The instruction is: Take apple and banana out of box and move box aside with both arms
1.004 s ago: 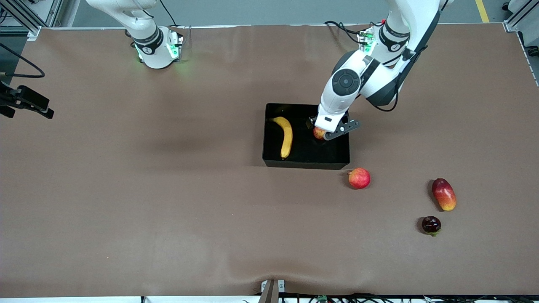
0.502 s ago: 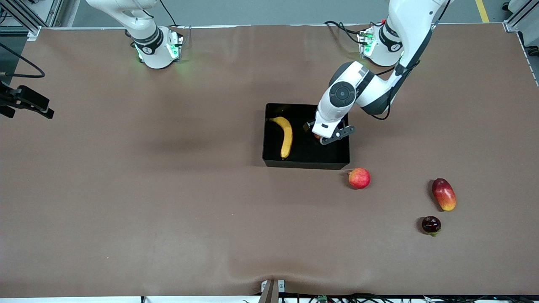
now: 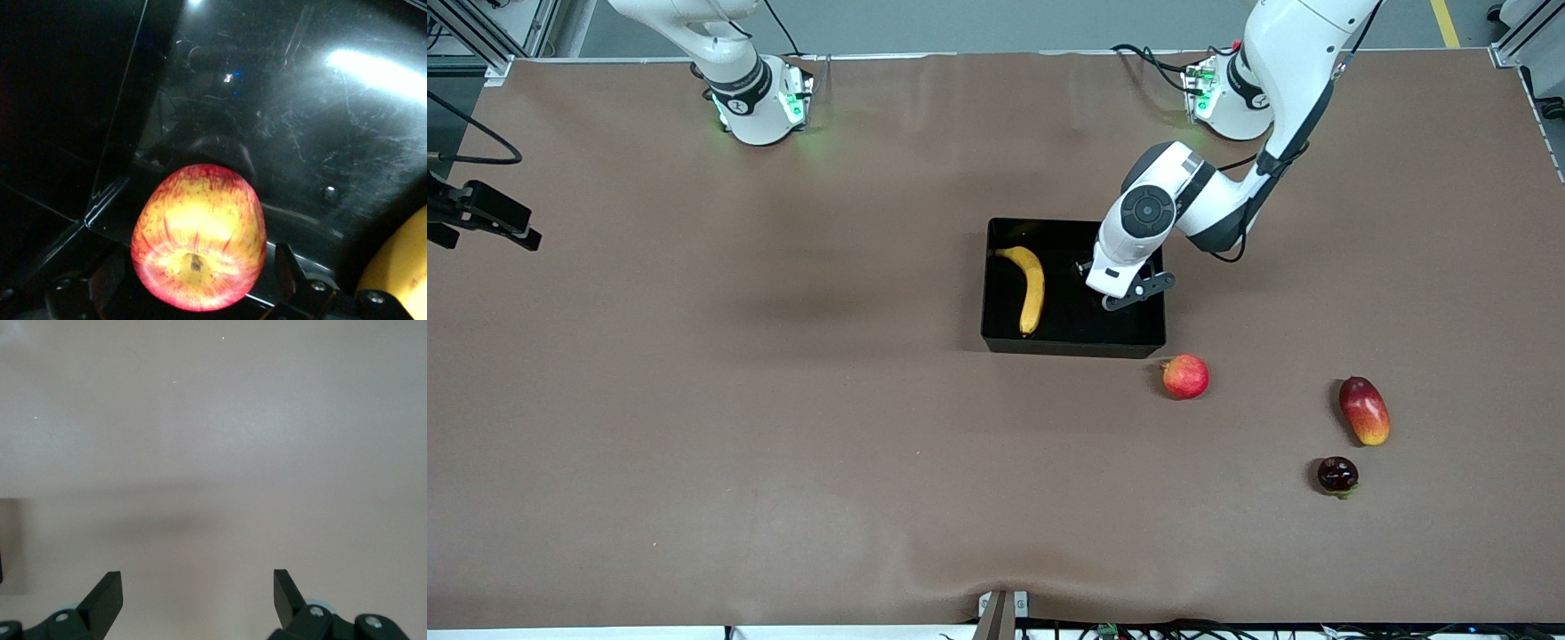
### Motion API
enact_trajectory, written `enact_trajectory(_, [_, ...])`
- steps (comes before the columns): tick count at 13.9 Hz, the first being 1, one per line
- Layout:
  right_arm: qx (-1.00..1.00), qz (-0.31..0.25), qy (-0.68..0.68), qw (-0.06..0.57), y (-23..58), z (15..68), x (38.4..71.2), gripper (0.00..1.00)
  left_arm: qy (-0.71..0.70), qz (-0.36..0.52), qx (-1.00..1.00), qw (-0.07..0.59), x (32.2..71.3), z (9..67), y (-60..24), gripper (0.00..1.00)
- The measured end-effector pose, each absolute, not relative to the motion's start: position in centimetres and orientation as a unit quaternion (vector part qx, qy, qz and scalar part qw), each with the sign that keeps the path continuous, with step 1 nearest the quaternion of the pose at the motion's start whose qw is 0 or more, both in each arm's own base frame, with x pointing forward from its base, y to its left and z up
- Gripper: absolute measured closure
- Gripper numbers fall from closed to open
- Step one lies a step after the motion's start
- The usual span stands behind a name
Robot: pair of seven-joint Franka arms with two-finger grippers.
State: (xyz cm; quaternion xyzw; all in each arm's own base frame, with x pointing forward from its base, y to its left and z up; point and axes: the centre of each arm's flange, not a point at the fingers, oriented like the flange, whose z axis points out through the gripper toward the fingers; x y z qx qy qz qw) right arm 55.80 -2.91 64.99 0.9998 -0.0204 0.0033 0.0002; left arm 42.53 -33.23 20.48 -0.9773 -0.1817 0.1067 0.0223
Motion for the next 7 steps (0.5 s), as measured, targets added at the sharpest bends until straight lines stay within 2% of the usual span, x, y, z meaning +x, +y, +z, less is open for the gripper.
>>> enact_trajectory(3, [1.000, 0.003, -0.020, 0.000, -2.91, 64.99, 55.80, 0.00, -0.182, 0.107, -0.977, 0.023, 42.59, 20.28, -33.10, 0.02])
enact_trajectory(4, [1.000, 0.003, -0.020, 0.000, -2.91, 64.99, 55.80, 0.00, -0.182, 0.108, -0.977, 0.023, 42.60, 20.23, -33.10, 0.07])
enact_trajectory(6, [1.000, 0.003, -0.020, 0.000, -2.85, 64.99, 55.80, 0.00, -0.182, 0.107, -0.977, 0.022, 42.73, 20.33, -33.12, 0.25])
enact_trajectory(7, [1.000, 0.003, -0.019, 0.000, -2.78, 64.99, 55.81, 0.00, -0.183, 0.105, -0.977, 0.021, 42.91, 20.49, -33.18, 0.25])
